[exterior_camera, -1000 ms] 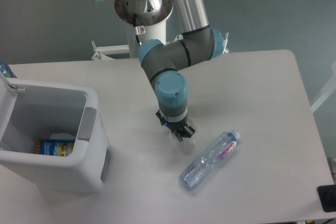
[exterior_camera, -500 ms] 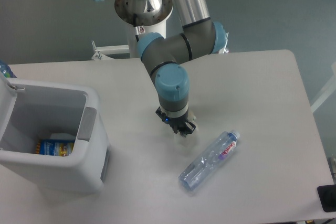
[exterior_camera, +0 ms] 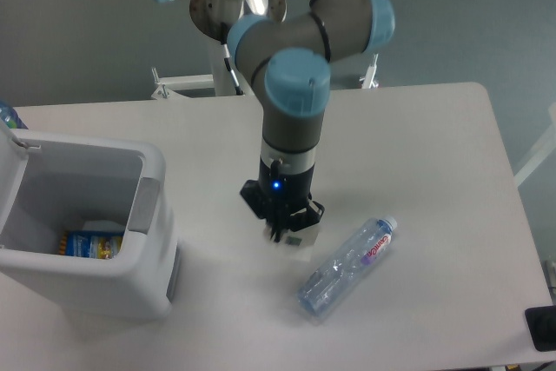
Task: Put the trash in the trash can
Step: 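Lift the cup, carry it over the bin and open the gripper, then move the open gripper over the clear water bottle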
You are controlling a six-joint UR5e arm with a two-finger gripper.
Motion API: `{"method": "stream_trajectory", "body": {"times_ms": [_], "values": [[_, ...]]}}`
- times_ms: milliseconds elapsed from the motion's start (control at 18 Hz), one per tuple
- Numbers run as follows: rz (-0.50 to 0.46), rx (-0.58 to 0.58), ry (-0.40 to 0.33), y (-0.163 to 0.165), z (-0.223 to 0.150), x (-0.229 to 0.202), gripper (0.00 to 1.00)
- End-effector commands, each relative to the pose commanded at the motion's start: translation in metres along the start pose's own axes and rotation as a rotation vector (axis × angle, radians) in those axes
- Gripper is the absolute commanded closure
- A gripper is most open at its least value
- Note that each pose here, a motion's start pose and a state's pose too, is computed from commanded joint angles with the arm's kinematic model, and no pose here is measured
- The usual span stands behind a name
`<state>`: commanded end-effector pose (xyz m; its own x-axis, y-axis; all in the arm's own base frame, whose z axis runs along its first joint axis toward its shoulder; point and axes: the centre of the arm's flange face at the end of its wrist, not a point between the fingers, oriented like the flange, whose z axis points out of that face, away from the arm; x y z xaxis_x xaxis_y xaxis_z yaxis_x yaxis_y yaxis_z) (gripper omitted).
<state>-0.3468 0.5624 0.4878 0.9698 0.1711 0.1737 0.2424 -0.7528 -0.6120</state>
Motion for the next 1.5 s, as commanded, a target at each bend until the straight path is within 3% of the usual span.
{"method": "stream_trajectory", "body": {"times_ms": [111,333,667,722,778,833,1000,1333,1500], "values": [[0.0,0.062,-0.009,-0.021,-0.031,0.013,1.0],[0.036,0.109,0.029,-0.036,-0.054,0.064,1.0],[0.094,0.054,0.113,-0.019,-0.034,0.159,1.0],[0.11,0.052,0.124,-0.016,-0.032,0.17,0.84],[0.128,0.052,0.133,-0.015,-0.029,0.178,0.51],[0.142,0.053,0.136,-0.015,-0.028,0.182,0.06],[0.136,0.047,0.14,-0.013,-0.025,0.183,0.0],[0.133,0.055,0.134,-0.017,-0.029,0.178,0.0],[0.059,0.048,0.087,-0.014,-0.02,0.118,0.0]]}}
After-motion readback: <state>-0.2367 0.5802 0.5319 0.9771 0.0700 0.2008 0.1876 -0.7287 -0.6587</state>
